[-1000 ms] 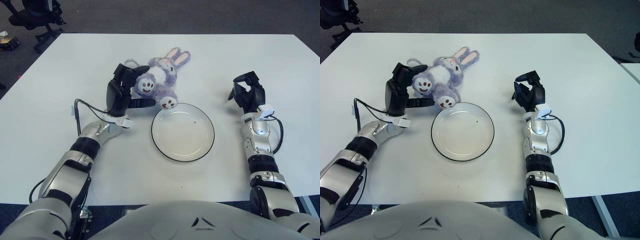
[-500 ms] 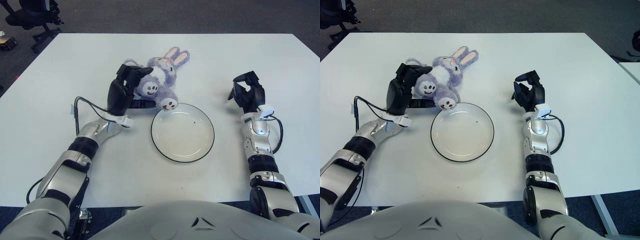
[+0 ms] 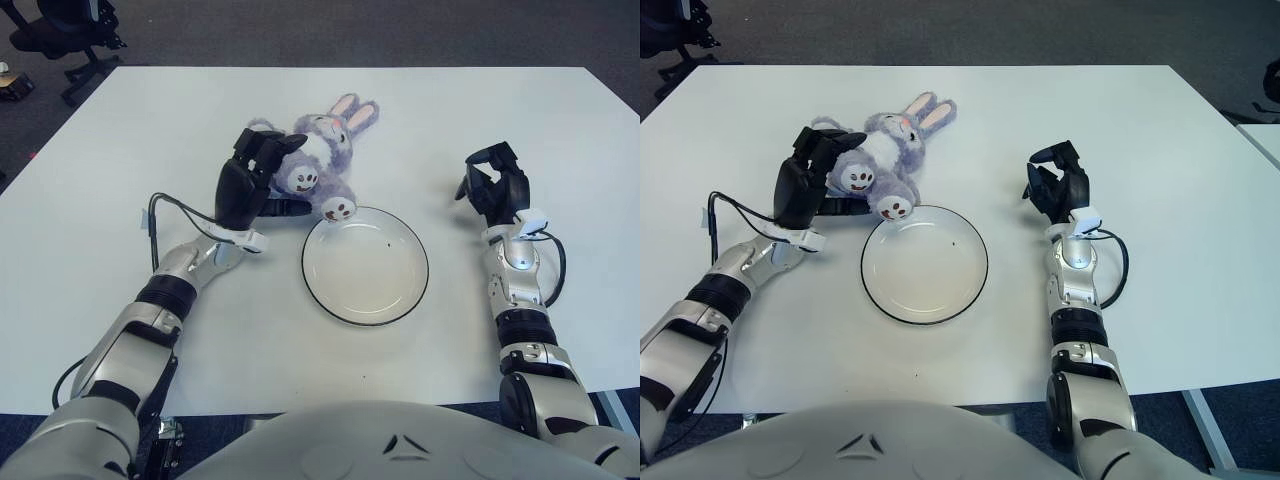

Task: Put the doll into the plate.

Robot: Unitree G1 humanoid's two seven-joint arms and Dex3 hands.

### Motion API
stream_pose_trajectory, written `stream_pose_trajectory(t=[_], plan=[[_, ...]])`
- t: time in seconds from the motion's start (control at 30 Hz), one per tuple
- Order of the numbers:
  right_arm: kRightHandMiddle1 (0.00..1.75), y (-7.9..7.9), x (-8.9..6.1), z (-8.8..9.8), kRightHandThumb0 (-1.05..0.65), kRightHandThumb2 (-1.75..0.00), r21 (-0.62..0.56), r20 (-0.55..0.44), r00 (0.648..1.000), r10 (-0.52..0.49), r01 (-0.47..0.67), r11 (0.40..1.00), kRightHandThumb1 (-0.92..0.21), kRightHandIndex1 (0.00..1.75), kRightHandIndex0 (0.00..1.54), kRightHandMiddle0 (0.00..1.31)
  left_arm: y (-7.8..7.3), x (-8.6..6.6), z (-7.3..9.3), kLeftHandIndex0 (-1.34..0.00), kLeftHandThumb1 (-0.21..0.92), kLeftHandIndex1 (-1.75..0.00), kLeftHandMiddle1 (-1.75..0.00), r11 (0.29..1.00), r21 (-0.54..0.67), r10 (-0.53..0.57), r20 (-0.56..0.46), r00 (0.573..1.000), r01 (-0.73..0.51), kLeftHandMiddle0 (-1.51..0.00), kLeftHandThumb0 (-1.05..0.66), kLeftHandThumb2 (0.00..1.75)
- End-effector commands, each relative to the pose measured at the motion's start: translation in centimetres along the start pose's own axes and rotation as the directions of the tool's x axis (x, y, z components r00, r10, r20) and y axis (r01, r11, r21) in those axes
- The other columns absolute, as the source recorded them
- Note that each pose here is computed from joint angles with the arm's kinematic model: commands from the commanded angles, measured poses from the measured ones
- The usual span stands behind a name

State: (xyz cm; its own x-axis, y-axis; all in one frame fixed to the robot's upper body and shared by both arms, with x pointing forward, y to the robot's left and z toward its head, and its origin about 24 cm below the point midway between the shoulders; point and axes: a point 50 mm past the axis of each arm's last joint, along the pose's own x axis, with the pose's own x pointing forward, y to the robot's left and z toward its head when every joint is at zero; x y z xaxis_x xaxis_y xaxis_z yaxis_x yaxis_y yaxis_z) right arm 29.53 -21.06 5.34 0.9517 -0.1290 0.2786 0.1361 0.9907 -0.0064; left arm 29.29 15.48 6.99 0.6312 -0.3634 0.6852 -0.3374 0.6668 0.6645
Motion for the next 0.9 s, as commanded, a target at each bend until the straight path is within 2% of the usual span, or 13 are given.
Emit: stream_pose_trajectory(t=[0.0,0.07,0.1,0.17,0.23,0.33,0.37,0.43,0.53,0.63,0.87], plan=[[1.6,-0.01,-4.28,-4.12,-0.36,-0.38,-0.011,-0.198,0.98,-0.011,0.009,1.0,-0.92,1.75,0.95,0.35,-1.14,-2.35,-0.28,-0.37,0.89,-0.73,-0.99,0.996,0.001,-0.085,-0.078,0.993,0.085,-0.35,-0.18,0.01],[1.6,-0.01,-4.29,-4.11,-0.36,-0.38,-0.012,-0.198,0.98,-0.011,0.009,1.0,-0.92,1.75,0.95,0.35,-1.19,-2.33,-0.35,-0.38,0.89,-0.73,-0.99,0.996,-0.006,-0.095,-0.088,0.992,0.094,-0.35,-0.18,0.01],[1.6,0.0,-4.3,-4.11,-0.36,-0.38,-0.012,-0.197,0.98,-0.01,0.008,1.0,-0.92,1.75,0.95,0.35,-1.22,-2.33,-0.41,-0.43,0.9,-0.95,-1.11,0.995,-0.011,-0.102,-0.095,0.99,0.101,-0.4,-0.12,0.07],[1.6,0.01,-4.3,-4.11,-0.36,-0.38,-0.012,-0.197,0.98,-0.01,0.008,1.0,-0.92,1.75,0.95,0.35,-1.27,-2.28,-0.46,-0.48,0.91,-1.14,-1.21,0.994,-0.017,-0.109,-0.104,0.989,0.108,-0.43,-0.06,0.14],[1.6,0.0,-4.3,-4.1,-0.36,-0.38,-0.013,-0.197,0.98,-0.009,0.007,1.0,-0.92,1.75,0.95,0.35,-1.34,-2.06,-0.43,-0.51,0.92,-1.29,-1.24,0.994,-0.02,-0.11,-0.106,0.988,0.108,-0.46,-0.03,0.17],[1.6,0.0,-4.29,-4.1,-0.36,-0.38,-0.014,-0.197,0.98,-0.009,0.006,1.0,-0.92,1.75,0.94,0.35,-1.41,-1.89,-0.42,-0.52,0.92,-1.37,-1.25,0.994,-0.022,-0.111,-0.109,0.988,0.109,-0.48,-0.01,0.19],[1.6,0.0,-4.29,-4.1,-0.36,-0.38,-0.014,-0.197,0.98,-0.009,0.006,1.0,-0.92,1.75,0.94,0.35,-1.44,-1.83,-0.42,-0.51,0.88,-1.4,-1.27,0.994,-0.022,-0.111,-0.11,0.988,0.109,-0.48,-0.01,0.26],[1.6,0.02,-4.3,-4.09,-0.36,-0.38,-0.015,-0.196,0.981,-0.008,0.005,1.0,-0.92,1.75,0.94,0.35,-1.5,-1.75,-0.43,-0.47,0.72,-1.51,-1.44,0.994,-0.022,-0.111,-0.114,0.987,0.109,-0.45,0.0,0.61],[1.6,0.04,-4.32,-4.08,-0.36,-0.38,-0.015,-0.196,0.981,-0.008,0.005,1.0,-0.92,1.75,0.94,0.35,-1.55,-1.72,-0.47,-0.44,0.58,-1.57,-1.64,0.994,-0.022,-0.111,-0.123,0.986,0.109,-0.42,0.0,0.89],[1.6,0.05,-4.32,-4.08,-0.36,-0.38,-0.016,-0.196,0.981,-0.008,0.004,1.0,-0.92,1.75,0.94,0.35,-1.68,-1.73,-0.53,-0.43,0.52,-1.59,-1.71,0.994,-0.024,-0.11,-0.137,0.985,0.108,-0.42,0.0,1.01],[1.6,0.05,-4.3,-4.1,-0.36,-0.38,-0.019,-0.197,0.98,-0.007,0.003,1.0,-0.92,1.75,0.94,0.35,-1.9,-1.74,-0.52,-0.46,0.44,-1.6,-1.74,0.994,-0.029,-0.104,-0.15,0.983,0.101,-0.47,0.0,1.13]])
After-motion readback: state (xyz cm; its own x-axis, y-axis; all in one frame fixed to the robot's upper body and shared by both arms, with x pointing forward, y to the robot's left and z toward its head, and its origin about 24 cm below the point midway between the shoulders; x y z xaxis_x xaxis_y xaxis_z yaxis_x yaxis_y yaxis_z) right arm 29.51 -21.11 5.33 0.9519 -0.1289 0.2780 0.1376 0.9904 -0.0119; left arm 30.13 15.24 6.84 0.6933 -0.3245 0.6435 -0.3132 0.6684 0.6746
